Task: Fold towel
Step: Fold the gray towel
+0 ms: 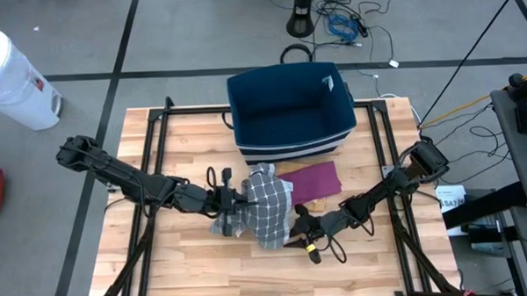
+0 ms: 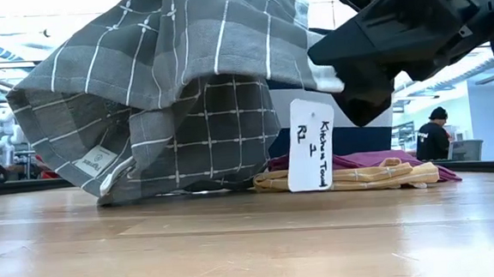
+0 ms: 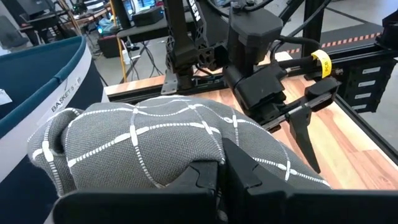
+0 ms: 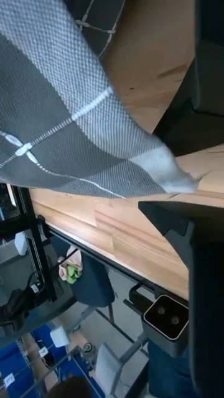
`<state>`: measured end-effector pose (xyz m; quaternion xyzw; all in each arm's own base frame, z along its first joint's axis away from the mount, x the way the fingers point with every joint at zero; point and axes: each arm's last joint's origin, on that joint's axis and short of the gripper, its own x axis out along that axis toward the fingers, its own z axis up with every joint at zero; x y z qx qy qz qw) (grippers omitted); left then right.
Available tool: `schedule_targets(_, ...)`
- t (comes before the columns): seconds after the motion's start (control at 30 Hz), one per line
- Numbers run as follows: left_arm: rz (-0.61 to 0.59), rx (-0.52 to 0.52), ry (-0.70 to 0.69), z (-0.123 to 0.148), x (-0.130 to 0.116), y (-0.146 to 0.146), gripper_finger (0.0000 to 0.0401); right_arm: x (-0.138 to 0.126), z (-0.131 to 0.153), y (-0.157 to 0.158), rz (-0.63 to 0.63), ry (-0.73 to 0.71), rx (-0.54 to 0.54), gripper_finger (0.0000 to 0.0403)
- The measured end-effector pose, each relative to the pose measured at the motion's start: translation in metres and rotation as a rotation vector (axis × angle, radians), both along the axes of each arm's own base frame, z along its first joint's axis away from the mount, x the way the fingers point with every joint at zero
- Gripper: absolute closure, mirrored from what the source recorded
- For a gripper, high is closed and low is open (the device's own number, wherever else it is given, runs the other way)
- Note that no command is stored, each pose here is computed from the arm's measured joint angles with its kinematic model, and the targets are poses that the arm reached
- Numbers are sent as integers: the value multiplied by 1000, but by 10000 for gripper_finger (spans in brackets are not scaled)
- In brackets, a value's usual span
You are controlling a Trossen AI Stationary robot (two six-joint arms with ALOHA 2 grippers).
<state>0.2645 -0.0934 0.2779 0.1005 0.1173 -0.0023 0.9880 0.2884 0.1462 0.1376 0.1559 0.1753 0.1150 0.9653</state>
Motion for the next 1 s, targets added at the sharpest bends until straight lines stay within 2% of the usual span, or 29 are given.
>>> schedule_targets(0.1, 0, 0, 0, 0, 0, 0, 396, 0, 0, -1, 7, -5, -17, 336)
schedule_targets(0.17, 0, 0, 0, 0, 0, 0, 396, 0, 0, 0, 25, -17, -38, 376)
schedule_targets(0.23, -1, 5, 0, 0, 0, 0, 396, 1, 3, 1, 51, -55, -53, 394)
schedule_targets(0.4, -9, 43, 10, -1, 0, 0, 371, 2, 16, 2, 89, -157, -58, 401)
schedule_targets(0.6, -13, 61, 10, -1, 0, 0, 292, -3, 43, 0, 121, -271, -73, 402)
schedule_targets(0.8, 34, 63, -25, 3, 0, 2, 217, -14, 75, -5, 122, -362, -102, 403)
schedule_targets(1.0, 51, 97, -90, 10, 0, 1, 170, -28, 106, -13, 113, -440, -136, 403)
